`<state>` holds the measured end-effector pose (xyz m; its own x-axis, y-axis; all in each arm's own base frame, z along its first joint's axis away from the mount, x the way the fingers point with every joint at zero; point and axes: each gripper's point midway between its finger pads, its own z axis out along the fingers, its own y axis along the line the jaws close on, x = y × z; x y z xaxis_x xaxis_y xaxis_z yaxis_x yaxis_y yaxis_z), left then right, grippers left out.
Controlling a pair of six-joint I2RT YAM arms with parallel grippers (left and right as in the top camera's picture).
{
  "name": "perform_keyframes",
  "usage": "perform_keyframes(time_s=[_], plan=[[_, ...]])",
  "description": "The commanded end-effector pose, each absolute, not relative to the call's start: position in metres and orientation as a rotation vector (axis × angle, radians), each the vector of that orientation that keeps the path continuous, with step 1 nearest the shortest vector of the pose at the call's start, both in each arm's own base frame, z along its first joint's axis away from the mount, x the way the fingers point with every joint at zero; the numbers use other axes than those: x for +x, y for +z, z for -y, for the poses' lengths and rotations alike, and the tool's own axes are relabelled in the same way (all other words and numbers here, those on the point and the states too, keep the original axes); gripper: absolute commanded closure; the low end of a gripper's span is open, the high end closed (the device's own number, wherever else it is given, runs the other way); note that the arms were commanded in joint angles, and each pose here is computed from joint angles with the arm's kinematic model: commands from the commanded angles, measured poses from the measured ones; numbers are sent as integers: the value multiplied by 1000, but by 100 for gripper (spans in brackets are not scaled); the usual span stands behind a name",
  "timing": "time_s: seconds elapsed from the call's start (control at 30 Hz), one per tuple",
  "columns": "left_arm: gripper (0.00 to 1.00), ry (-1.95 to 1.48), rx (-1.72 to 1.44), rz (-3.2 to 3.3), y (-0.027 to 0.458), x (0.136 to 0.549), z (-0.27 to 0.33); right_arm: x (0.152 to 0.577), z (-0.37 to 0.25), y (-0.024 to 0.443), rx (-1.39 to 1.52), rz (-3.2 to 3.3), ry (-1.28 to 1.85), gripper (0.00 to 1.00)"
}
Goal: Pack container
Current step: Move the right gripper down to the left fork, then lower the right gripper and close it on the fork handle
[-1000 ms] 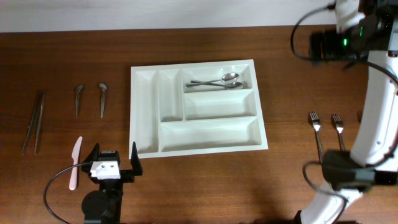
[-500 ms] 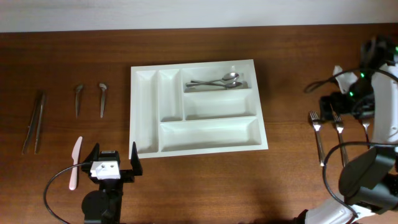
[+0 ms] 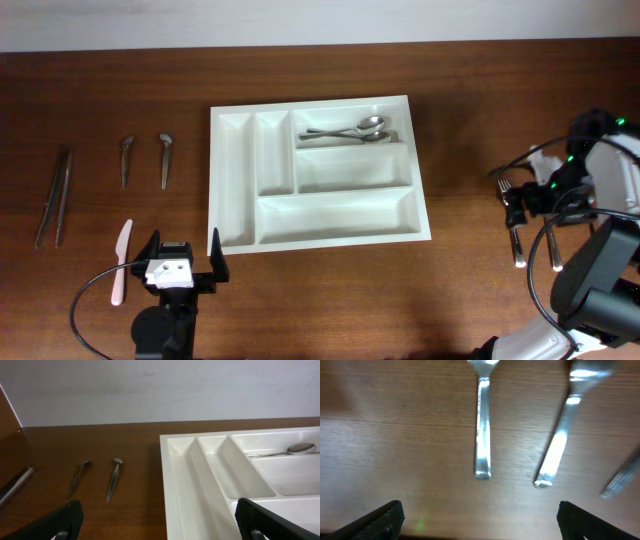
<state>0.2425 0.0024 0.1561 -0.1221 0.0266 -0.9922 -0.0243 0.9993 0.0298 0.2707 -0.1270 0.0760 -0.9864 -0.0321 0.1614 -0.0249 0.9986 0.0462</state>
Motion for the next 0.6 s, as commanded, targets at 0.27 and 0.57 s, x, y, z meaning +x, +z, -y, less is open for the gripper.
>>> perform_keyframes(time_s=[0.27,0.57], plan=[[1,56,13,-1691,156,242,-3,264,119,42,127,2996,-71,1],[1,56,13,-1691,156,242,-3,274,123,34,124,3023,-55,1]])
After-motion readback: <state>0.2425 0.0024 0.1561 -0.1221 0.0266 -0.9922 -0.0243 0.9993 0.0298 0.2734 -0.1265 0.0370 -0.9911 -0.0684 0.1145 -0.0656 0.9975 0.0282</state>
